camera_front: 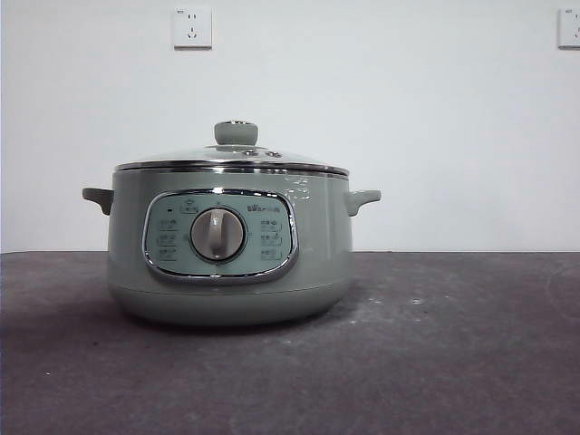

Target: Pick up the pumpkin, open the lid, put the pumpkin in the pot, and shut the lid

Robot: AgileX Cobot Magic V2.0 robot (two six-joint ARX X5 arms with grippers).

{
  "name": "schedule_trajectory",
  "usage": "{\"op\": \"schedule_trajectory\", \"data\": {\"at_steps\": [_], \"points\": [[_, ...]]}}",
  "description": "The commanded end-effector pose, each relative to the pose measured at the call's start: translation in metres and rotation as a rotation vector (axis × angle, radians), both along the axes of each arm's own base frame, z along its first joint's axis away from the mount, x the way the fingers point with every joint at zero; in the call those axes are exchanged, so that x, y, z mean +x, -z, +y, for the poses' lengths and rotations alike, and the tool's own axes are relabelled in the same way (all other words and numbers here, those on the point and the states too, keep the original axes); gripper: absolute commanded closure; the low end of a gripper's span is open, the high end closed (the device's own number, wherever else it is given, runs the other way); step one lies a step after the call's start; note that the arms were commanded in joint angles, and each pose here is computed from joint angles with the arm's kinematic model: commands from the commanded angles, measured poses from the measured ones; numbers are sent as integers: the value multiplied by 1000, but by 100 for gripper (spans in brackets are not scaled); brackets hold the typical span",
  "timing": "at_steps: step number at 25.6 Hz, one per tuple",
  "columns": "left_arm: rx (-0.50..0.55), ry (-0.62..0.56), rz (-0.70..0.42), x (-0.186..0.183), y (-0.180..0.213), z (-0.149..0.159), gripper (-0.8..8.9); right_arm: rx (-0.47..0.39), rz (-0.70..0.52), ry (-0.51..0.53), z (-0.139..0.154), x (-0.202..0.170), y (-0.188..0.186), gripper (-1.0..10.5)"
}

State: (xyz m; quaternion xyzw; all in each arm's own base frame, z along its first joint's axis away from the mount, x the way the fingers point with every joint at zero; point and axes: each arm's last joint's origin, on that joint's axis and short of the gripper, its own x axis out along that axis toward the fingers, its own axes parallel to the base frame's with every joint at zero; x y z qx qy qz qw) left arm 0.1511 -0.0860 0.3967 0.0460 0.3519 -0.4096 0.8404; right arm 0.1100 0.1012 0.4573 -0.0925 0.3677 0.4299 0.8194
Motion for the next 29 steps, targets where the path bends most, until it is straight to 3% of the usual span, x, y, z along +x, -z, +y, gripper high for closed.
{"op": "schedule_trajectory", "data": {"at_steps": [1, 25, 29], "points": [[4, 11, 2, -1, 0, 0, 822, -19, 6, -13, 0, 0, 2, 953], [8, 7, 2, -1, 0, 0, 817, -2, 4, 9, -4, -5, 0, 946], [30, -20, -81, 0, -4, 5, 817, 0, 2, 9, -5, -6, 0, 946]]}}
